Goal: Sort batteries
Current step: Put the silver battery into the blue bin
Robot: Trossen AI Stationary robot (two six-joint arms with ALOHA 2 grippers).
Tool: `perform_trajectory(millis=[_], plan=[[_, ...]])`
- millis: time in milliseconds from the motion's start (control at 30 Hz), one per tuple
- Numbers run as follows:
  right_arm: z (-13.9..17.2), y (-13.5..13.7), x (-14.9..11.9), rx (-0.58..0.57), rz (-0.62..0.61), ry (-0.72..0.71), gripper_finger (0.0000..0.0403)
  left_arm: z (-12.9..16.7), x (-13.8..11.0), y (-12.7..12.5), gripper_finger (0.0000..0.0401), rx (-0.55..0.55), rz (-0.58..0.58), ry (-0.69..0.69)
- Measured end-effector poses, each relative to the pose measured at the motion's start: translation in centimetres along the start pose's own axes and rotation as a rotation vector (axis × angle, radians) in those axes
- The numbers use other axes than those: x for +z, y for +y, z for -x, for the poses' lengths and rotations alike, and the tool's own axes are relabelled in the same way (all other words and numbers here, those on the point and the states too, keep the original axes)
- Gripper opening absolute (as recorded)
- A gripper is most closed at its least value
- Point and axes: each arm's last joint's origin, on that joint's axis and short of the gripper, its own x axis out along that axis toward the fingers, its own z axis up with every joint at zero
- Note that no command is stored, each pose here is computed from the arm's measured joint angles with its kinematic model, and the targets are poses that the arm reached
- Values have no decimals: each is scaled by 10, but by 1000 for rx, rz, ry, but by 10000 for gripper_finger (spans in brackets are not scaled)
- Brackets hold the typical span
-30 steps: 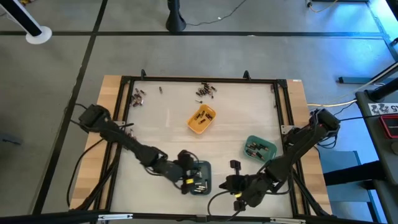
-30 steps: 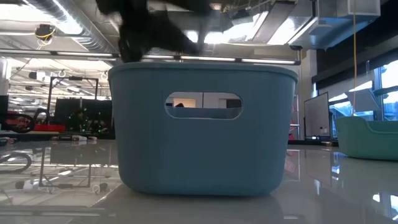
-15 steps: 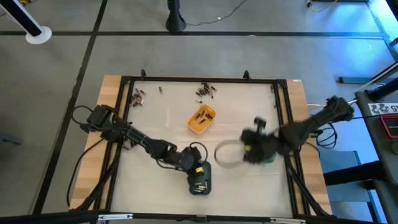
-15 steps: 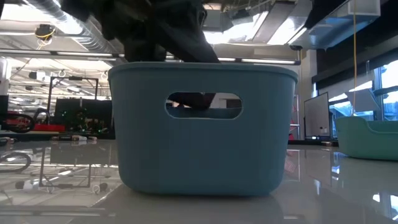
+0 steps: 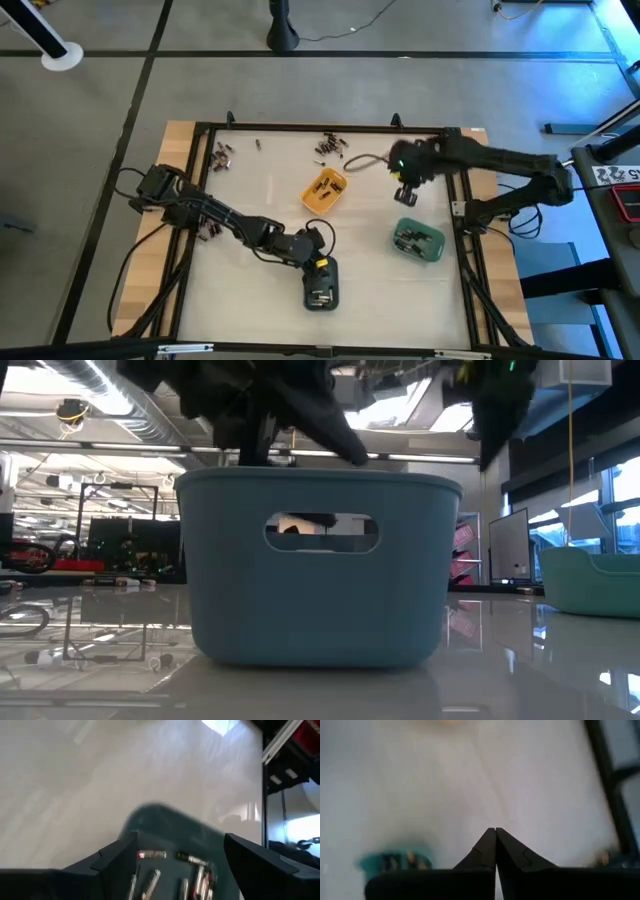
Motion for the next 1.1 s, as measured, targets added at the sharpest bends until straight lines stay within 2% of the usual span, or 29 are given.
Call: perform_trajectory(millis=[167,267,367,500,633,867,1000,1100], plan=[[-43,-42,5,-15,43,347,5,17,20,5,273,16,-83,-62],[-73,-58,12,-95,141,506,5,32,32,11,268,48,-134,-67],[-99,-68,15,-157,286,674,5,47,36,21,262,146,-174,-41],[-134,-82,16,-119,379,831,36,61,37,34,253,319,-183,-32],[-158,-104,13,-86,329,868,114,64,35,44,248,364,-169,-35],[-165,-152,-5,-64,193,886,252,64,36,44,247,361,-167,-32],[-166,-169,-15,-58,127,887,290,64,36,45,248,362,-165,-32],[-172,-167,-26,-28,176,927,296,64,36,45,248,361,-161,-35]])
